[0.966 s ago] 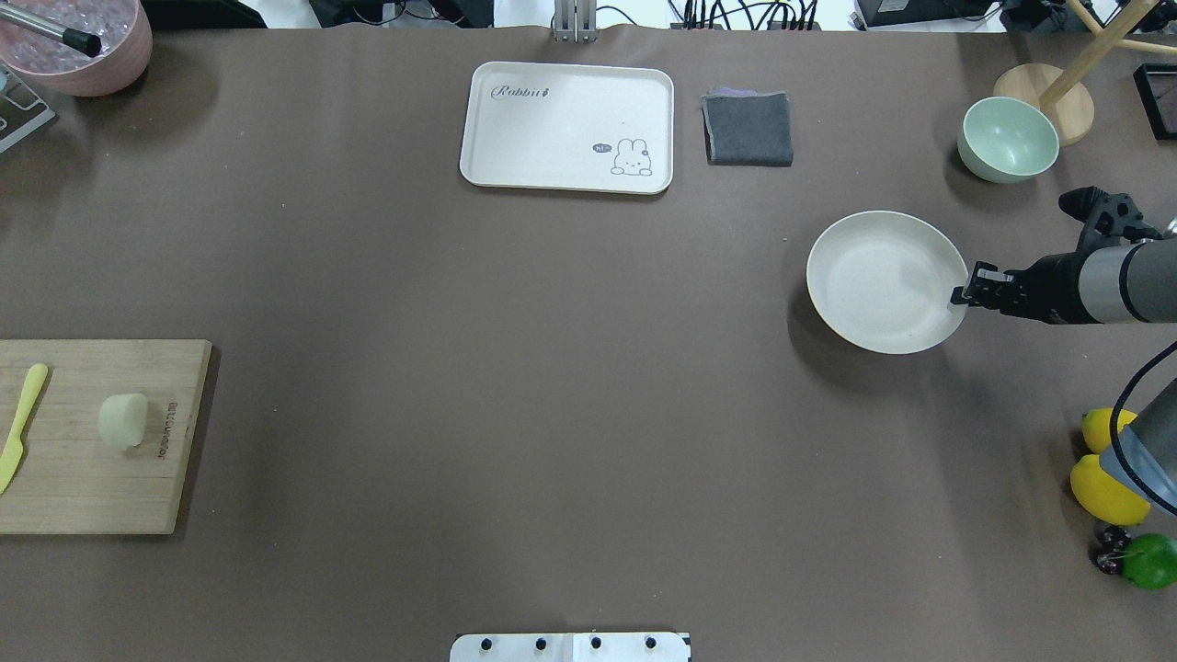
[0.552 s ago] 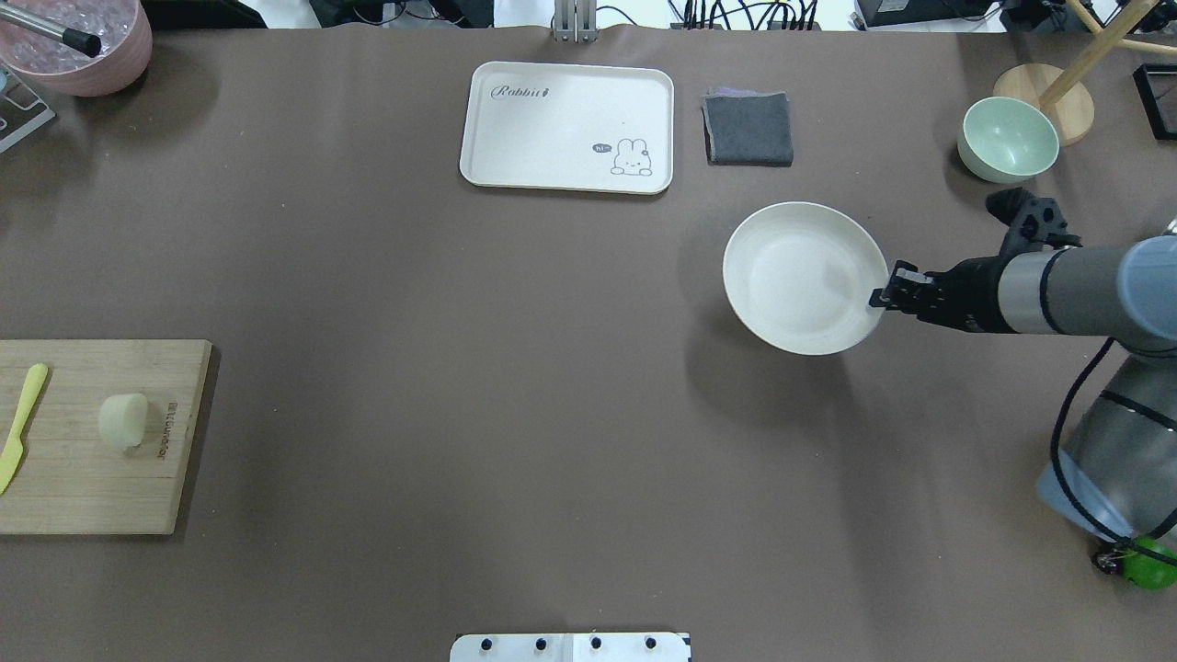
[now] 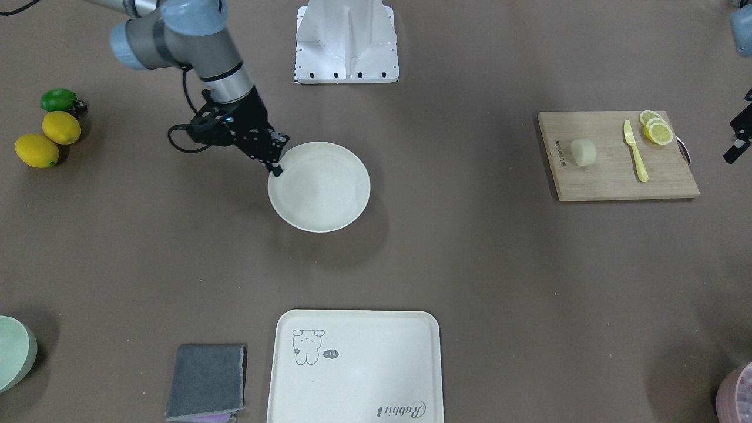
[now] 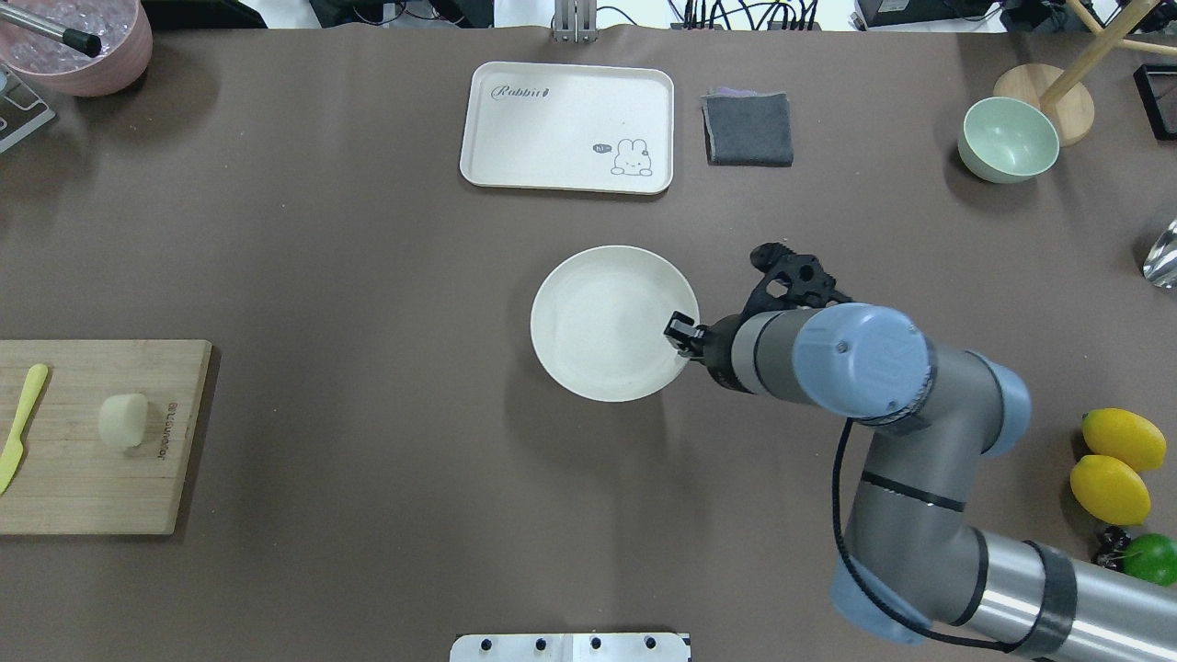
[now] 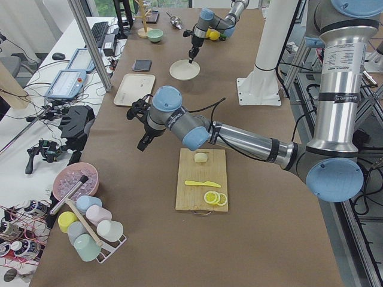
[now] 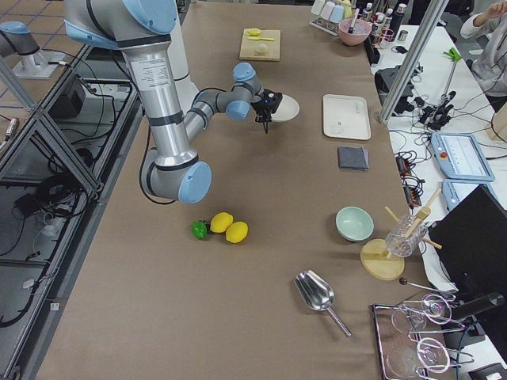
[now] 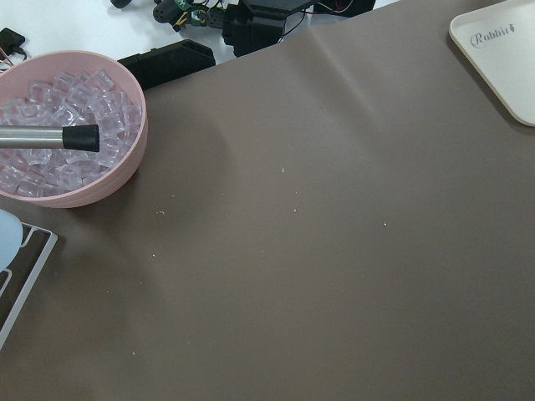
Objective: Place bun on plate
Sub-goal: 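Slide the white plate with the right gripper toward the table center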
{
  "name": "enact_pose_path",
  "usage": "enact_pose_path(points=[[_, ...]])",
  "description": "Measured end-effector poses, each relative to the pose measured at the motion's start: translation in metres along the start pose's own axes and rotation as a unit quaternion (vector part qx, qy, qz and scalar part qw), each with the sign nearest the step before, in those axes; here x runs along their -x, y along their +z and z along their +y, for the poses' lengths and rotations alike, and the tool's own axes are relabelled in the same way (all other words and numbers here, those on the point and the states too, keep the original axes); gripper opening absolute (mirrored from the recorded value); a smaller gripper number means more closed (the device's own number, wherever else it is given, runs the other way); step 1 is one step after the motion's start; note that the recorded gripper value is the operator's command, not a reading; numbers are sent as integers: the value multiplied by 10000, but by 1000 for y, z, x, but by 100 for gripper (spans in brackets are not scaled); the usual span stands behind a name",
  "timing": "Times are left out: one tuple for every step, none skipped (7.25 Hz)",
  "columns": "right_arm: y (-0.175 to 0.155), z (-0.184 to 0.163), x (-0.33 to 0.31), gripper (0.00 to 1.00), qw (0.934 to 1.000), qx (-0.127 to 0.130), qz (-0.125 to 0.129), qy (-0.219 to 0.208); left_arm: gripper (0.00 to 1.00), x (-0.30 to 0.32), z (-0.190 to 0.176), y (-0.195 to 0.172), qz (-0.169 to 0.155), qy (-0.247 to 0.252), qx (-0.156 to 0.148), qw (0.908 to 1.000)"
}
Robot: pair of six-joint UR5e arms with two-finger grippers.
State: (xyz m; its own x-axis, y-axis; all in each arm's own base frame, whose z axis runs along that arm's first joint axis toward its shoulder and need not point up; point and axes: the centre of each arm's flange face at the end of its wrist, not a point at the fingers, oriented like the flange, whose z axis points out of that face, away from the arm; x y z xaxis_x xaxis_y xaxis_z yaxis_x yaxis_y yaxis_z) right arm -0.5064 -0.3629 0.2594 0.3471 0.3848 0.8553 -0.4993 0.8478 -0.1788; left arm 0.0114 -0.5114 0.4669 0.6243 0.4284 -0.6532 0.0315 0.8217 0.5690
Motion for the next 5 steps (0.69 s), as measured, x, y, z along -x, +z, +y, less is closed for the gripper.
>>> enact_pose_path(points=[[16,33,25,0,9999,-83,-21,109,98,0,1,0,-1,-6,6,10000],[34,52,38,0,9998,-167,14,146,98,1,1,1,-2,-10,10,10000],[45,60,42,99,9996,-220,58,140,98,1,1,1,-3,-14,13,10000],[50,63,43,100,9996,-264,89,100,98,1,2,1,-3,-17,16,10000],[50,60,43,100,9994,-334,107,-20,98,2,2,2,-5,-26,23,10000]])
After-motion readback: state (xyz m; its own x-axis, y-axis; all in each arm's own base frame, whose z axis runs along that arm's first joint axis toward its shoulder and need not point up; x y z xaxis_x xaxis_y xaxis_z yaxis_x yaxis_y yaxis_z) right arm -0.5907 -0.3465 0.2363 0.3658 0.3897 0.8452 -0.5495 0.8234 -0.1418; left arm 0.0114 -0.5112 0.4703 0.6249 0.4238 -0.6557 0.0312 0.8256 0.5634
